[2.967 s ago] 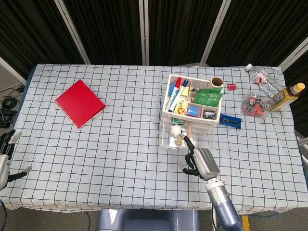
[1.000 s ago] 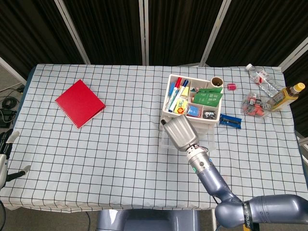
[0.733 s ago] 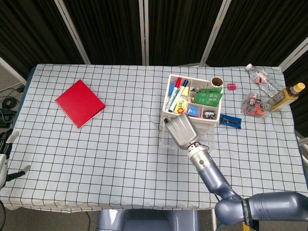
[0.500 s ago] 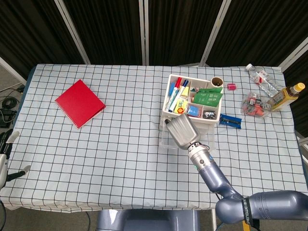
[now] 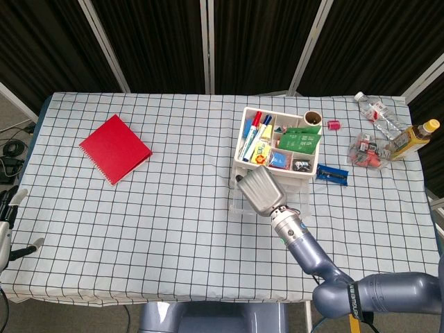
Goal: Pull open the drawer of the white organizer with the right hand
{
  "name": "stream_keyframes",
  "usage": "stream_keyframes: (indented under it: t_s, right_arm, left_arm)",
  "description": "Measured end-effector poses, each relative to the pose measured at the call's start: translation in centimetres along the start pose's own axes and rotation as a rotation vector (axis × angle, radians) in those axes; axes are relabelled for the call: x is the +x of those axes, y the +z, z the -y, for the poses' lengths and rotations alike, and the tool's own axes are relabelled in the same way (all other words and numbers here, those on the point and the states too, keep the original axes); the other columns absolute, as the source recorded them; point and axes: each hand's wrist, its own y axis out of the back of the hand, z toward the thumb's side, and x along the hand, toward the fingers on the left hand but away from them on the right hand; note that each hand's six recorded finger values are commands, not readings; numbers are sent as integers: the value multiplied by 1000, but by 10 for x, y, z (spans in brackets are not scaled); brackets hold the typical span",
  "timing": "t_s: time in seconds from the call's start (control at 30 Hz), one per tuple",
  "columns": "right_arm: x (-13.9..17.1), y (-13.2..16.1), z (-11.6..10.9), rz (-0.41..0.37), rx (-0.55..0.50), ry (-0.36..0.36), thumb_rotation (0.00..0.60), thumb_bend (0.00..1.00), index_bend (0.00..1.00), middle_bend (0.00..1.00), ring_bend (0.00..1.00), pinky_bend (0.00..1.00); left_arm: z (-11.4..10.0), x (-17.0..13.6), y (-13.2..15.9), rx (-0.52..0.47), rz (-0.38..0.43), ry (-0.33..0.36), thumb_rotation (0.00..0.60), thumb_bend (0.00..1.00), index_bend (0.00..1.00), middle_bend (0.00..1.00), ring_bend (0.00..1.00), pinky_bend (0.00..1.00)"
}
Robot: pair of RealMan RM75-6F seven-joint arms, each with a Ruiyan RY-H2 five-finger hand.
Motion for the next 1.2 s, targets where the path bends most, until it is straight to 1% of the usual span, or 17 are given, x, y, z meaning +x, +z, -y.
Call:
stream_keyframes:
  t_s: [0.13,0.37,0.83,1.2]
  right_arm:
    - [-1,2,3,-11,6,4,600,55,467,1000,1000,861]
    - [-6,3,6,-32,32,-12,600,56,467,1000,1000,861]
    - [-13,1,19,-29,53,2,600,55,468,1000,1000,861]
    - [-16,2,28,-24,56,-15,600,60,522,1000,1000,861]
  left_arm:
    - [0,0,0,0,-2,2,600,4,0,0,0,0]
    - [1,0,0,2,-3,-2,600,4,0,0,0,0]
    - [2,1,0,6,-2,-9,600,4,0,0,0,0]
    - [2,1,0,1,-2,-11,600,3,0,0,0,0]
